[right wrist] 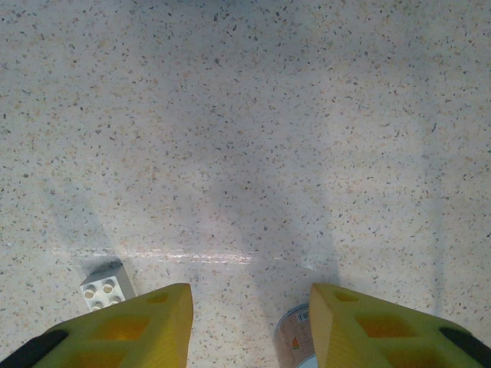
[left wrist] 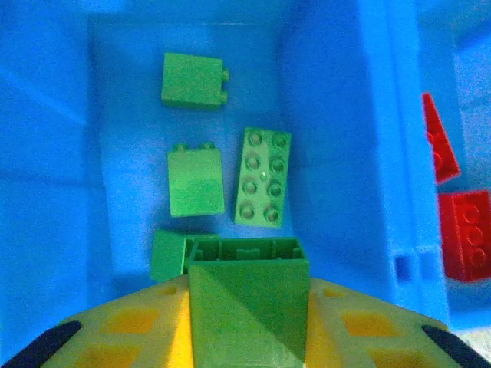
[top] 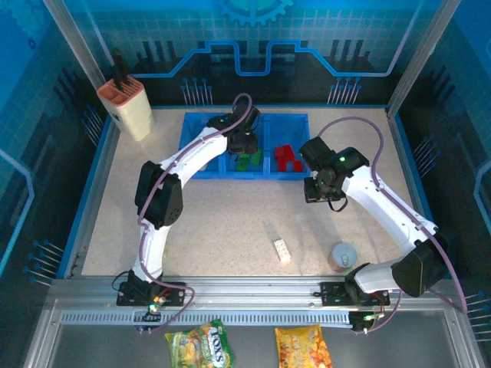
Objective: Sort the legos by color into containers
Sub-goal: Place the lego in the container.
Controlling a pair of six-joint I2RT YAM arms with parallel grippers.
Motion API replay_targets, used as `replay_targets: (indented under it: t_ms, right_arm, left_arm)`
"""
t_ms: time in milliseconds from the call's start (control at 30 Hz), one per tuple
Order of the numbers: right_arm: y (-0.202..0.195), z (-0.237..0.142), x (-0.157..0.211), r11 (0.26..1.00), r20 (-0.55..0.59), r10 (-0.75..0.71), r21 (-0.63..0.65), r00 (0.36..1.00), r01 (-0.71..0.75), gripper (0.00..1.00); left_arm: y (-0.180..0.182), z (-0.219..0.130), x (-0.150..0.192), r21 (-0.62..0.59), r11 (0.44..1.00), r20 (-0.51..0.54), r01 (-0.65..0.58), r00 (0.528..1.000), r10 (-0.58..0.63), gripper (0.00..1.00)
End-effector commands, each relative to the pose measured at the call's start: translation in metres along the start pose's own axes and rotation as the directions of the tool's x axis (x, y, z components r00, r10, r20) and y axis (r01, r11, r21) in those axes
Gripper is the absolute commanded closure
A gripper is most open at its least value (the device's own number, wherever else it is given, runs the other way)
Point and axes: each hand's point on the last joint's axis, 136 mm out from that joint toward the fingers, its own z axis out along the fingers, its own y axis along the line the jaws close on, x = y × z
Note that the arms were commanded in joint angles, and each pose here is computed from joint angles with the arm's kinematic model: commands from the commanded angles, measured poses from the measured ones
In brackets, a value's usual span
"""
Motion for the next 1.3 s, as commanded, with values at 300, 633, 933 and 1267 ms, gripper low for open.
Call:
replay_targets:
  t_ms: [300,633,933,1267]
  right_arm:
    - [-0.013,-0.002,0.010,0.999,-0.011,0.018,0.029,1.000,-0.018,0.55]
    - [-0.018,-0.004,0.014,0.999,-0.009,0.024,0.038,1.000,-0.024,0.55]
    - [-0.027,-0.007,0.019,0.998,-0.007,0.036,0.045,0.999,-0.036,0.55]
    - [-0.029,-0.010,0.017,0.999,0.001,0.039,0.037,0.999,-0.039,0.55]
  left_arm:
    - [0.029,0.048,-0.043,-0.075,0.997,0.072,-0.004,0.997,0.009,0.63]
    - [0.052,0.080,-0.061,-0.153,0.988,0.126,0.010,0.992,0.009,0.63]
    - [0.054,0.094,-0.069,-0.169,0.985,0.171,0.018,0.985,0.011,0.58]
    - [0.044,0.077,-0.076,-0.121,0.992,0.189,0.039,0.982,-0.016,0.54]
